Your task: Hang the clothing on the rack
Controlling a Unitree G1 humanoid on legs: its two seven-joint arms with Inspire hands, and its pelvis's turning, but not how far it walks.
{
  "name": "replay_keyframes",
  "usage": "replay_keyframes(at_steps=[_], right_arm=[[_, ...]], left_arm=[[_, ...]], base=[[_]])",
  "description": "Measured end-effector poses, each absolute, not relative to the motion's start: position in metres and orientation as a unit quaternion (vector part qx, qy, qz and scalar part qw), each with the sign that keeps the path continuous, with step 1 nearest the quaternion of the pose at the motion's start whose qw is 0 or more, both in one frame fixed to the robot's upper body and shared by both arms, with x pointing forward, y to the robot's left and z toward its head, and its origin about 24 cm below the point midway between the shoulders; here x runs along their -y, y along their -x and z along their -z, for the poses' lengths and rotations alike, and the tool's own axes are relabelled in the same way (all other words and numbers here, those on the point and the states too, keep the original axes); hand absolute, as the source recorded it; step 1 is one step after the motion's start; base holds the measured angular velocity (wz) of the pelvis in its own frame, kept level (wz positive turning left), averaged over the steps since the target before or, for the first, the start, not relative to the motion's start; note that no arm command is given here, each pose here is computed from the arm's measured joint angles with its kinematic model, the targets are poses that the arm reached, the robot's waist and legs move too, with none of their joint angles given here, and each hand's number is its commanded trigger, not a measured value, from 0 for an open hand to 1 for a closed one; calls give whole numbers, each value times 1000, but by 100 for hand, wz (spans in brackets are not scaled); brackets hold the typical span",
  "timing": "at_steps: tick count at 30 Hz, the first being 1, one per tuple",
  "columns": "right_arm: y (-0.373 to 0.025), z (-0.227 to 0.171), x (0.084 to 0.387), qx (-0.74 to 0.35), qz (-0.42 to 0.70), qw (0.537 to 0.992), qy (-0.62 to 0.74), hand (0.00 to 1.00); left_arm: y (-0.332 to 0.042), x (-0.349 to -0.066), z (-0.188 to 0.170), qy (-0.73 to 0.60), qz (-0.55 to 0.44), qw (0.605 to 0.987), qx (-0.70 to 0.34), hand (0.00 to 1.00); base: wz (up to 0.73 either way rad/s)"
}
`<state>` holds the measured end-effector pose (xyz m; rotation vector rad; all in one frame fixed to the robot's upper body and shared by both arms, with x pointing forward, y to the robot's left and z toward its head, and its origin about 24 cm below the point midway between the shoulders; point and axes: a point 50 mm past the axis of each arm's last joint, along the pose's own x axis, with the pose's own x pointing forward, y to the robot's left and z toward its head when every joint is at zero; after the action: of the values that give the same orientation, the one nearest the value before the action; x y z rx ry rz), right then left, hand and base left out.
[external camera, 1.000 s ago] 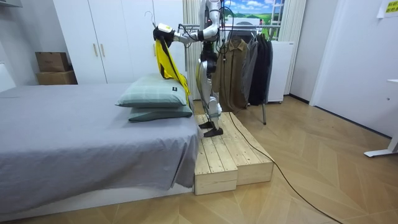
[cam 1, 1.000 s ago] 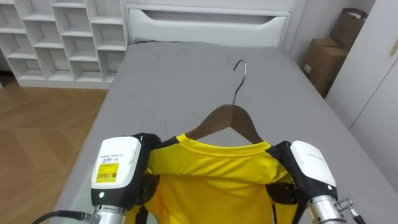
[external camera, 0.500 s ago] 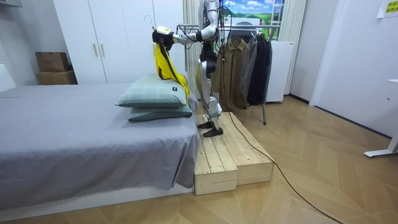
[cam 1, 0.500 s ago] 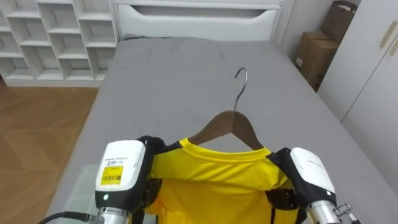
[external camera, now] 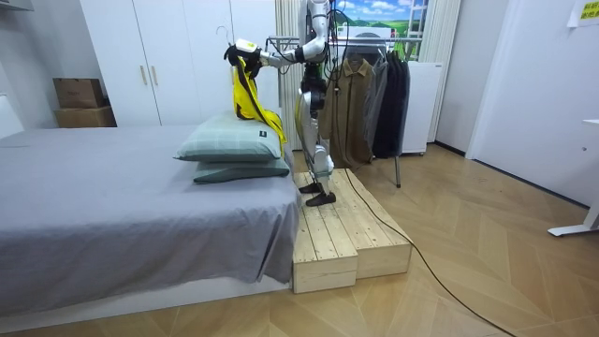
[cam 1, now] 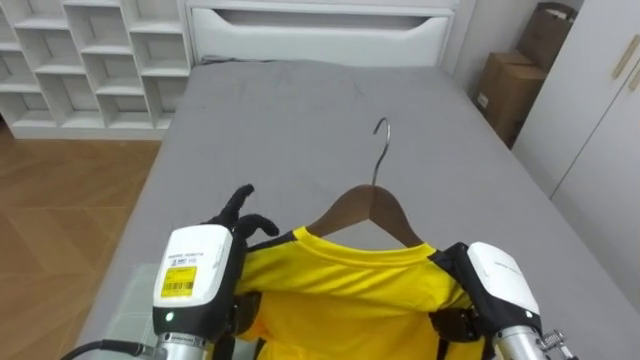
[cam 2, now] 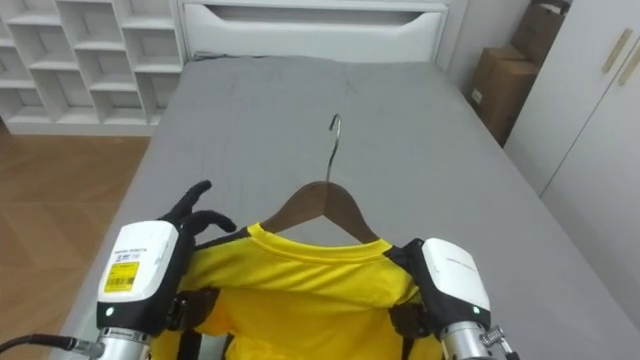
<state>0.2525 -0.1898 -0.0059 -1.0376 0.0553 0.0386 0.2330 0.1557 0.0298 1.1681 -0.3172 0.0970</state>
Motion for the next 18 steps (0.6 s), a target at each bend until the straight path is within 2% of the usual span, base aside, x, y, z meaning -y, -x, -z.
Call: replay_keyframes(at_steps=[18], right_arm=[[-252, 9, 191, -35, -19, 867, 496, 100]], left_arm=[[-233, -156, -30, -529, -49, 834, 147, 0]], base=[[0]])
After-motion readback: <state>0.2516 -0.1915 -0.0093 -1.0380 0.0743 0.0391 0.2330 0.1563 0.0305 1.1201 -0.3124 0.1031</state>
